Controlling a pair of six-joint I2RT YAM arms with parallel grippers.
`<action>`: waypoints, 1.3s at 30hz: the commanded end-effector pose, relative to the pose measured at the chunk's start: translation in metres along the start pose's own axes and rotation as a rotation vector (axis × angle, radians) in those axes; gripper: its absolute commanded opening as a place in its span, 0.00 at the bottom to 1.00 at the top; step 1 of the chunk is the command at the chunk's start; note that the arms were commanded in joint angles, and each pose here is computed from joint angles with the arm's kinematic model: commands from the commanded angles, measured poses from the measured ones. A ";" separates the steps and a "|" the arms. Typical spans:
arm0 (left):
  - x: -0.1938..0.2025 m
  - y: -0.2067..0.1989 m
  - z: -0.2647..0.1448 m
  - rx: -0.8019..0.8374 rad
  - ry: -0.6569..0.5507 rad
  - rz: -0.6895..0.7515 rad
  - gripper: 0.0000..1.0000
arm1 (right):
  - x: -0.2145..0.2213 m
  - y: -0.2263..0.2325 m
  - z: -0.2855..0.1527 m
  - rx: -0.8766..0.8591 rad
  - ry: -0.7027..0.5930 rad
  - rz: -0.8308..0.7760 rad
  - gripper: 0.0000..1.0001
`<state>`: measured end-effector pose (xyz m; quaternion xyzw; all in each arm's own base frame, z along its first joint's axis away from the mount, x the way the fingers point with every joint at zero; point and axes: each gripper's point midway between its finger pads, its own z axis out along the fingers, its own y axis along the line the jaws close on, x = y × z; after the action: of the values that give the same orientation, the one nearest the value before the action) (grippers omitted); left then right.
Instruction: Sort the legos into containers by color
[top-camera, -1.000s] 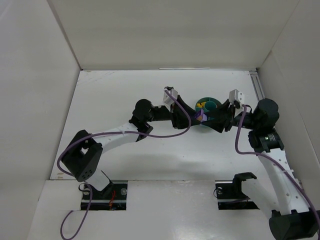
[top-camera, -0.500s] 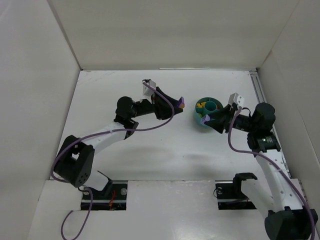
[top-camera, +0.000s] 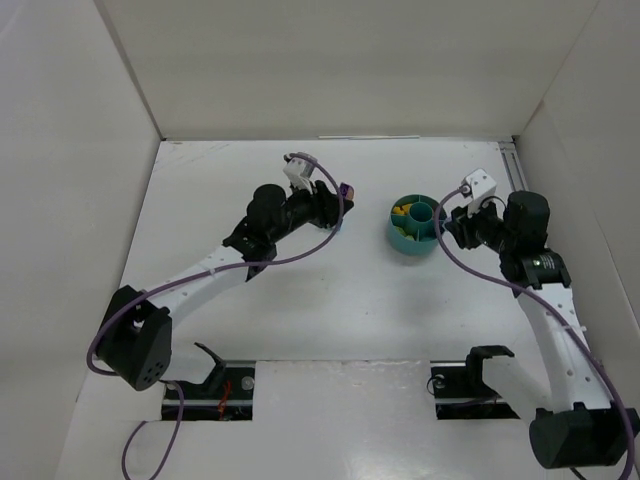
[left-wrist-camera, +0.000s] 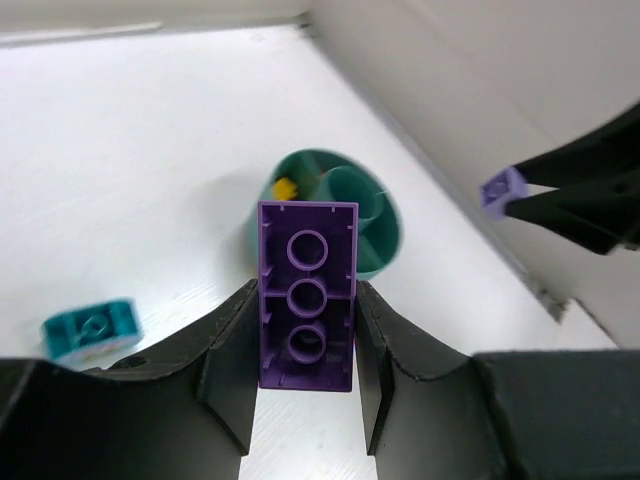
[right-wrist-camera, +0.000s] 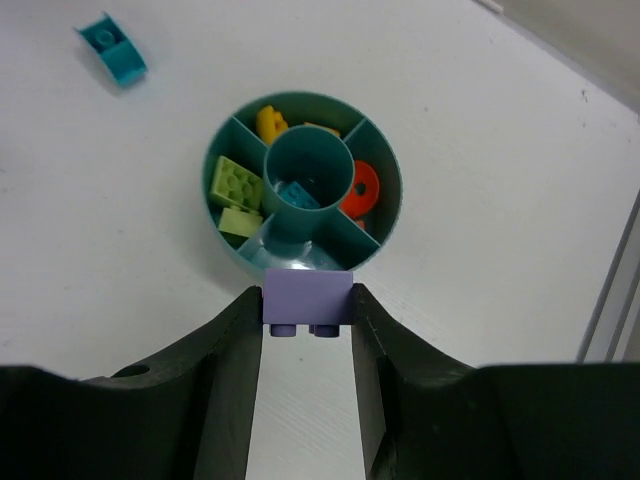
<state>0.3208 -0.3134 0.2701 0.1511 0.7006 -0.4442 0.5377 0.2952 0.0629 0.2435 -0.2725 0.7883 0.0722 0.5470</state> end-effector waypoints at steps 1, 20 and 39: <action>-0.004 0.039 -0.006 -0.240 0.007 0.012 0.00 | 0.010 -0.026 0.009 0.104 0.060 -0.010 0.03; 0.019 0.028 -0.022 -0.151 0.038 0.071 0.00 | 0.027 -0.024 0.070 0.055 0.047 -0.011 0.12; 0.027 0.023 -0.025 -0.121 0.061 0.067 0.00 | 0.054 -0.014 0.091 0.065 0.156 0.018 0.54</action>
<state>0.3168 -0.2856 0.2057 0.1410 0.7705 -0.3566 0.5091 0.3536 0.0666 0.1463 -0.2578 0.8460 0.0370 0.4652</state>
